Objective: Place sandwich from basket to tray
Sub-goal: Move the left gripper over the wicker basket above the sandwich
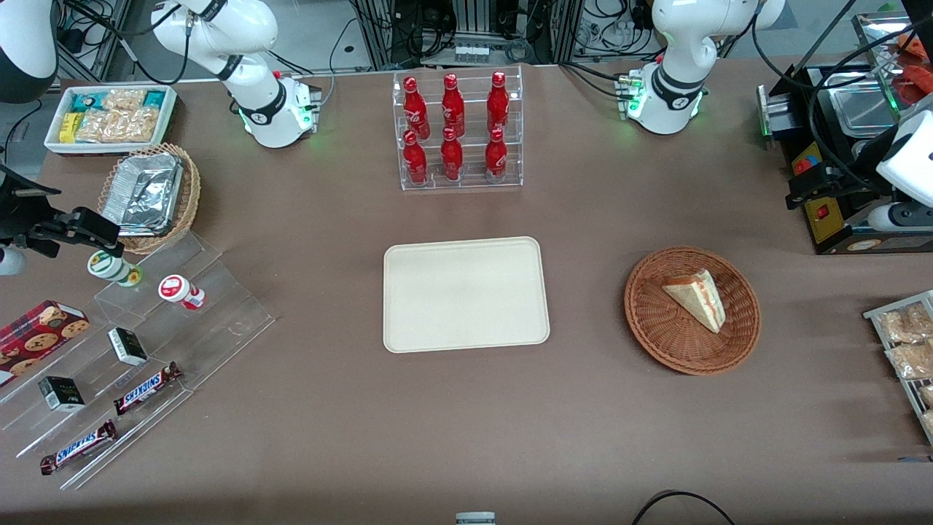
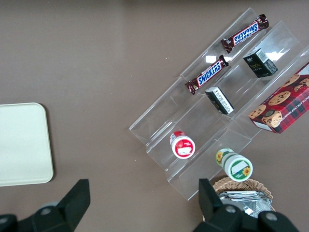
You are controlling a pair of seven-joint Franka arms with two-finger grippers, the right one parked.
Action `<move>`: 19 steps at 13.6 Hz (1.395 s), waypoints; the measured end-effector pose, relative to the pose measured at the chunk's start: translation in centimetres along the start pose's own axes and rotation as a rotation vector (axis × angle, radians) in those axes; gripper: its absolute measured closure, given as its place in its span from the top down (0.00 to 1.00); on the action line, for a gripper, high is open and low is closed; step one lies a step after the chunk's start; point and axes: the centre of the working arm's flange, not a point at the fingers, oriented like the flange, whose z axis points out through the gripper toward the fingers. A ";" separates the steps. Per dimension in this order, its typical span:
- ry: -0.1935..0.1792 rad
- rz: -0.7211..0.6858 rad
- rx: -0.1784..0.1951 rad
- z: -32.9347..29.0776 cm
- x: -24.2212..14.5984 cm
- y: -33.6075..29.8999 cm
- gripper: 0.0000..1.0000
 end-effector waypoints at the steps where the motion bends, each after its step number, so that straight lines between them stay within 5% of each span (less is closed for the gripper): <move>1: 0.000 0.000 0.000 0.0 0.0 0.0 1.00; 8: -0.020 -0.001 0.000 1.1 0.4 -0.1 1.00; 14: -0.050 -0.005 0.000 11.9 3.4 -0.2 1.00; 19: -0.029 -0.009 0.001 18.7 3.4 -0.4 1.00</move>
